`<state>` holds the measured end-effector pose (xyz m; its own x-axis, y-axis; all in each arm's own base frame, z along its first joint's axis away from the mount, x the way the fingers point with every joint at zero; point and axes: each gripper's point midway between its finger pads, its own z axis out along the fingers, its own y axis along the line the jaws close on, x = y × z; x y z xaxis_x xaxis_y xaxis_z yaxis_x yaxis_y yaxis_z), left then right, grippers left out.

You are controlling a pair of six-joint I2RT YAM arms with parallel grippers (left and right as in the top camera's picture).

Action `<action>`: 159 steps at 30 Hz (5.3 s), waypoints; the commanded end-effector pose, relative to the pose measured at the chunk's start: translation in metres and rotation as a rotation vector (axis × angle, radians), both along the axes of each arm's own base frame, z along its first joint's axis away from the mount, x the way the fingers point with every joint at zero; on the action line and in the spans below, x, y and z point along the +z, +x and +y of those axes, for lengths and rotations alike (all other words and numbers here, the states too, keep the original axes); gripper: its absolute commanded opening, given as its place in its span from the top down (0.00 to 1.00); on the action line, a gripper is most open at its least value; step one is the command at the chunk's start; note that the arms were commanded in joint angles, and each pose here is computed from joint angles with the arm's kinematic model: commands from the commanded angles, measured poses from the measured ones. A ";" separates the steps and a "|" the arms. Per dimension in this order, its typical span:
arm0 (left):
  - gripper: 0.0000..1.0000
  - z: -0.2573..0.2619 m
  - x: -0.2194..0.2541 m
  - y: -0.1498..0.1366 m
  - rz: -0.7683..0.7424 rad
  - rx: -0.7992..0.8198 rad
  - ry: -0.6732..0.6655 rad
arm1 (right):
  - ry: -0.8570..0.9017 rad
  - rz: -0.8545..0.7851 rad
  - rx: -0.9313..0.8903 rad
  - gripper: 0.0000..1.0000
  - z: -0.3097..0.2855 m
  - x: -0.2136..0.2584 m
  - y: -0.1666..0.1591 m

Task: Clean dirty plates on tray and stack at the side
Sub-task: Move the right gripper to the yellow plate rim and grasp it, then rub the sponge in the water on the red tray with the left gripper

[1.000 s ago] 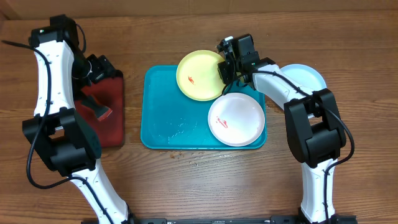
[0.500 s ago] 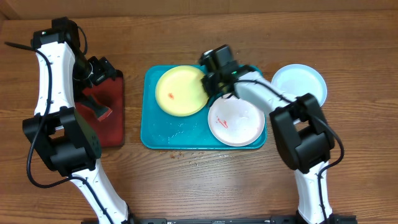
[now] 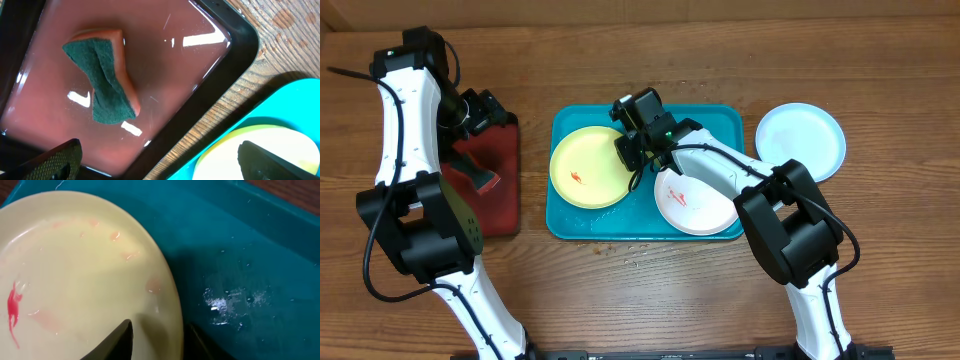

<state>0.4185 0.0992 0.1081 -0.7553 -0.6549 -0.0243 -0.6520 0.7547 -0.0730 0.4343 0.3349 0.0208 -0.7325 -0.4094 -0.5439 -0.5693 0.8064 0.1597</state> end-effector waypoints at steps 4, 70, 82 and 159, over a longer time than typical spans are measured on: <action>0.00 -0.005 0.004 -0.007 0.017 -0.026 -0.003 | -0.020 -0.015 -0.023 0.63 -0.006 -0.007 0.006; 0.87 0.067 -0.092 -0.024 0.010 0.151 0.220 | -0.094 0.237 -0.190 0.91 -0.033 -0.047 -0.031; 0.00 0.043 -0.095 -0.049 0.115 0.136 0.106 | -0.089 0.231 -0.189 0.91 -0.032 -0.046 -0.030; 0.00 0.047 -0.095 -0.022 -0.001 0.142 0.108 | -0.090 0.227 -0.191 0.91 -0.032 -0.046 -0.029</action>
